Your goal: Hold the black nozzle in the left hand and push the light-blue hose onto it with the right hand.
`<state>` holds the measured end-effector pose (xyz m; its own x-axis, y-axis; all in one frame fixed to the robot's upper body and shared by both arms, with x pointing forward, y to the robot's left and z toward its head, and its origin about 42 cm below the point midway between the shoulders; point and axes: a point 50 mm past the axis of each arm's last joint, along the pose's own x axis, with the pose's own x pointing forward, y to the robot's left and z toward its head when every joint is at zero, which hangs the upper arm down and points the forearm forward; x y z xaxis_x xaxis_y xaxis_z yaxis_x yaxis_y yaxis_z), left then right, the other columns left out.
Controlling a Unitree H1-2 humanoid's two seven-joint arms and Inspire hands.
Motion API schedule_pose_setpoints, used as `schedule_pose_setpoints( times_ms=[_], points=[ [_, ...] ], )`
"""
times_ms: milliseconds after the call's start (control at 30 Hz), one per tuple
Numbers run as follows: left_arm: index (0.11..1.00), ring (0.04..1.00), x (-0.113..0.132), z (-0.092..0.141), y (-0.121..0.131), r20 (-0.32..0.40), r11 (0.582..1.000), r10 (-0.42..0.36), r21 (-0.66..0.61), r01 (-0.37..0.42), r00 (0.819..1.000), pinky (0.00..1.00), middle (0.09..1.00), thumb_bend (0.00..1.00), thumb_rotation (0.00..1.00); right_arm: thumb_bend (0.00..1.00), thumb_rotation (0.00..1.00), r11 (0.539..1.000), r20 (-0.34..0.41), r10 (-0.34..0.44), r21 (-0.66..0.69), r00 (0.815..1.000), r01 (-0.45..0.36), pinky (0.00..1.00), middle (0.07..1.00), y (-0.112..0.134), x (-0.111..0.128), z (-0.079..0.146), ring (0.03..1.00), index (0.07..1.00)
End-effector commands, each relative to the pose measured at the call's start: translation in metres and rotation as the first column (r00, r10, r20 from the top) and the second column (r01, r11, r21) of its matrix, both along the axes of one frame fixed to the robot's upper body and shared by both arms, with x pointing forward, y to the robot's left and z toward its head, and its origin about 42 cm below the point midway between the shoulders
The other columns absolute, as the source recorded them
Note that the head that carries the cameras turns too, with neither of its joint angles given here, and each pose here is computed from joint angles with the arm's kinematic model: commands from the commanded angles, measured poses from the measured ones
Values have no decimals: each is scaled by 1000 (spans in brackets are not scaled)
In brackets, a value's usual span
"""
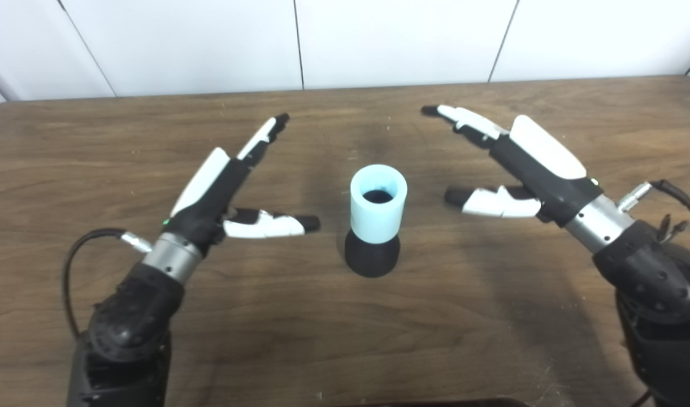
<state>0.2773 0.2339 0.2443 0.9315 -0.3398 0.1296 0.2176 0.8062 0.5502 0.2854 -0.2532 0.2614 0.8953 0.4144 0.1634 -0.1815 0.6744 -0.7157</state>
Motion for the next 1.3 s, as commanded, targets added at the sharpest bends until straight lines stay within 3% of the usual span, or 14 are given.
schedule_pose_setpoints(
  times_ms=[0,167,300,433,833,1267],
  points=[
    [977,1000,-1,3,5,62,997,34,-64,-30,998,1000,985,948,512,515,995,997,40,-41,72,998,38,807,935,-1,3,8,922,941],
    [959,933,-4,-11,17,113,981,169,-120,-155,979,907,933,832,575,502,1000,969,-42,-125,208,991,131,785,924,0,7,-10,900,925],
    [959,907,-11,-32,22,30,944,257,-220,-245,966,852,915,699,629,419,1000,918,-143,-167,339,976,206,793,922,0,7,-31,894,911],
    [959,915,-15,-47,23,-41,930,266,-251,-268,963,856,921,512,731,414,1000,869,-212,-183,421,960,259,852,896,3,7,-49,896,904],
    [967,924,-19,-72,23,-116,919,283,-252,-304,952,868,930,448,747,437,1000,808,-273,-181,507,945,301,893,903,13,-2,-84,928,906],
    [983,952,-22,-79,20,-134,894,250,-348,-282,959,921,960,402,826,493,1000,735,-219,-206,609,954,299,920,938,19,2,-101,951,894]
  ],
)
